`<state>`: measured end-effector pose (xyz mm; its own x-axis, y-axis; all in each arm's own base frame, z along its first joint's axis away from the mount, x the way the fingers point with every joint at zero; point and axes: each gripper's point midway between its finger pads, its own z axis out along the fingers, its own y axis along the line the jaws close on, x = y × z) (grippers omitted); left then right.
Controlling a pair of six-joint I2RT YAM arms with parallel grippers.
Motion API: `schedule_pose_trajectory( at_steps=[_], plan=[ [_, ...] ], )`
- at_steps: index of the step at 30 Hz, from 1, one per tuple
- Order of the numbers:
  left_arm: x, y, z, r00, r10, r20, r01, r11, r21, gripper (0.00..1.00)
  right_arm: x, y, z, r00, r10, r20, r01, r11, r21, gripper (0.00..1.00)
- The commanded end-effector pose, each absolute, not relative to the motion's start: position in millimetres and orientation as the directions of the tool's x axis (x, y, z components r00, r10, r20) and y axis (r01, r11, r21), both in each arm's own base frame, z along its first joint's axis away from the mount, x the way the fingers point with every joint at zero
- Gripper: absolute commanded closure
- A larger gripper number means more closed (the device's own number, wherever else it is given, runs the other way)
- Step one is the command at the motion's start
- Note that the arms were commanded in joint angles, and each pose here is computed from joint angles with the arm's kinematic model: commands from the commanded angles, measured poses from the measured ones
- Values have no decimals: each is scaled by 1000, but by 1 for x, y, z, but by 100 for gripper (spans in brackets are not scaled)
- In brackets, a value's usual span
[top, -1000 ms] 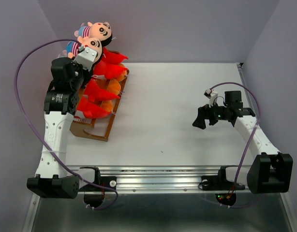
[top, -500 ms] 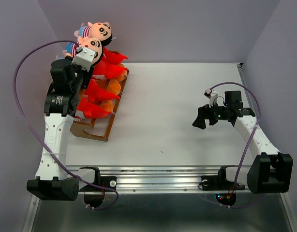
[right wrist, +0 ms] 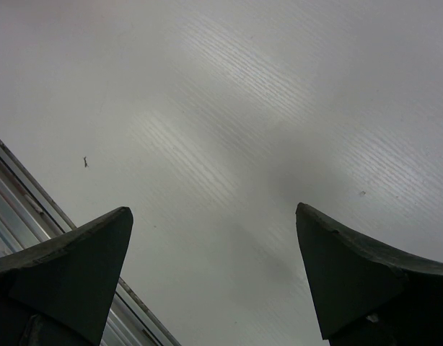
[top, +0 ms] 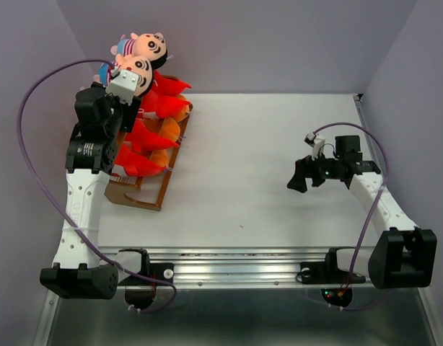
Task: Place and organize the stuffed toys onto the shelf
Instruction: Place the stuffed toy onto shelf
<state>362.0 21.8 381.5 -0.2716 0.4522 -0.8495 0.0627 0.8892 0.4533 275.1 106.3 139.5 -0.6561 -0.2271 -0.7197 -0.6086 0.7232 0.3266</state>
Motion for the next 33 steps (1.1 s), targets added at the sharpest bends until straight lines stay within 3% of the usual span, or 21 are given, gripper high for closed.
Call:
schedule_pose_trajectory(
  at_steps=[1, 5, 6, 12, 29, 33],
  plan=[
    [360, 27, 405, -222, 434, -873, 2, 896, 445, 26, 280, 105, 139, -631, -234, -740, -624, 720, 304, 0],
    [360, 30, 409, -223, 428, -876, -22, 896, 444, 25, 280, 105, 138, -632, -234, -739, -623, 720, 305, 0],
    [359, 31, 409, -223, 428, -876, -26, 895, 444, 20, 279, 105, 138, -633, -234, -738, -623, 720, 306, 0],
    [356, 32, 420, -200, 409, -890, -51, 903, 426, 14, 280, 105, 138, -633, -234, -738, -623, 720, 306, 0],
    [351, 34, 430, -180, 389, -903, -80, 910, 407, 12, 280, 105, 136, -636, -235, -735, -622, 719, 309, 0],
    [349, 33, 441, -154, 367, -917, -93, 919, 383, 7, 280, 105, 136, -637, -235, -734, -622, 719, 310, 0]
  ],
)
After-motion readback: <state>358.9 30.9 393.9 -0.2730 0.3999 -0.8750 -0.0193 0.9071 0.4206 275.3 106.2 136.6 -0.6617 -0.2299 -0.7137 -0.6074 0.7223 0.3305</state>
